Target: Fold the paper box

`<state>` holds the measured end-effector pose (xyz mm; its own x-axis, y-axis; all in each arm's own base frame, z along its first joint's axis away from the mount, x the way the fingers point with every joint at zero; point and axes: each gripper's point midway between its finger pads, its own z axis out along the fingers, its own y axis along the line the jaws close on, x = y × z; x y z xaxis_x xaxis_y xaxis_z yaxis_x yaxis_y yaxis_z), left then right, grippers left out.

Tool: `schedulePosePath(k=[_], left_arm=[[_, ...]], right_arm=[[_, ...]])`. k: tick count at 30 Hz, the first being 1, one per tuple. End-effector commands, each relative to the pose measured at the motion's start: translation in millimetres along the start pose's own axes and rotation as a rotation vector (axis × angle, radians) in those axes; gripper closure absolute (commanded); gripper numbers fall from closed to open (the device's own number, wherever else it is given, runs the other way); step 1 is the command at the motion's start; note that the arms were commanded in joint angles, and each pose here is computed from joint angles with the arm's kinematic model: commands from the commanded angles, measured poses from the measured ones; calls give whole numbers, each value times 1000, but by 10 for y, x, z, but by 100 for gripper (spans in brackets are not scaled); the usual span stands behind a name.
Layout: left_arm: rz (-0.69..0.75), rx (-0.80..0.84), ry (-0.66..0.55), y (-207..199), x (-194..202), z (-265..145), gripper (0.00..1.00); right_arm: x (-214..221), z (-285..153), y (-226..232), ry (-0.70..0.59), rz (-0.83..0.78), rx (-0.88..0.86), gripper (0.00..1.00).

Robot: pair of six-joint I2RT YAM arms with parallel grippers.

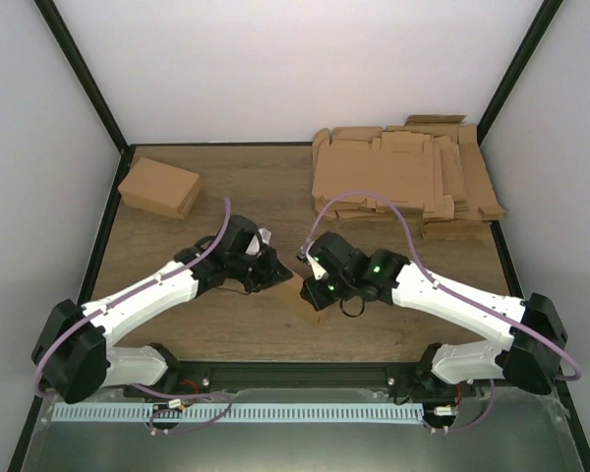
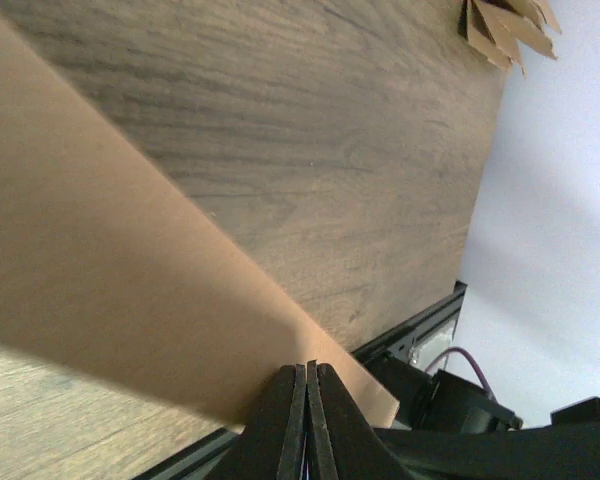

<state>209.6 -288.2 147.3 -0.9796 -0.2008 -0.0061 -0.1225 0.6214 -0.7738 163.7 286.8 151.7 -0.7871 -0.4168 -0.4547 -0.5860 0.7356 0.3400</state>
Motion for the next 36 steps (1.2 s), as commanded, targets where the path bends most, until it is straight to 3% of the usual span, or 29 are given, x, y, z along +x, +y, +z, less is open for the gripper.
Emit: schedulePosePath(k=[1,2,4,7,10,16,21,27,36], left_arm=[[41,-50,-86,-109,-130,-227,96],[54,-53,-136,-175,-200,-335,96],[79,-70,-227,-240,-319,-552,91],[89,-112,-319,-179,-498,-832,74],[68,-178,-411,42,-690,-1123,66],[16,-168,-447,368,-832,-1340,55],[18,-166,-428,462,-870,-1366,44],[37,-185,-420,514,-907,-1382,25],[37,-223,-437,630,-985,-1507,24]], right_arm=[[-136,-191,-24,-24,-70,49,76],[-214,-265,18,-50,-100,42,64],[-356,-403,72,-96,-144,44,49],[-509,-476,71,-128,-192,81,30],[-548,-384,48,-97,-230,108,18],[-489,-65,-14,-10,-243,129,7],[-425,103,-146,46,-240,188,7],[-345,205,-98,82,-268,150,30],[-268,347,-17,121,-333,151,52]])
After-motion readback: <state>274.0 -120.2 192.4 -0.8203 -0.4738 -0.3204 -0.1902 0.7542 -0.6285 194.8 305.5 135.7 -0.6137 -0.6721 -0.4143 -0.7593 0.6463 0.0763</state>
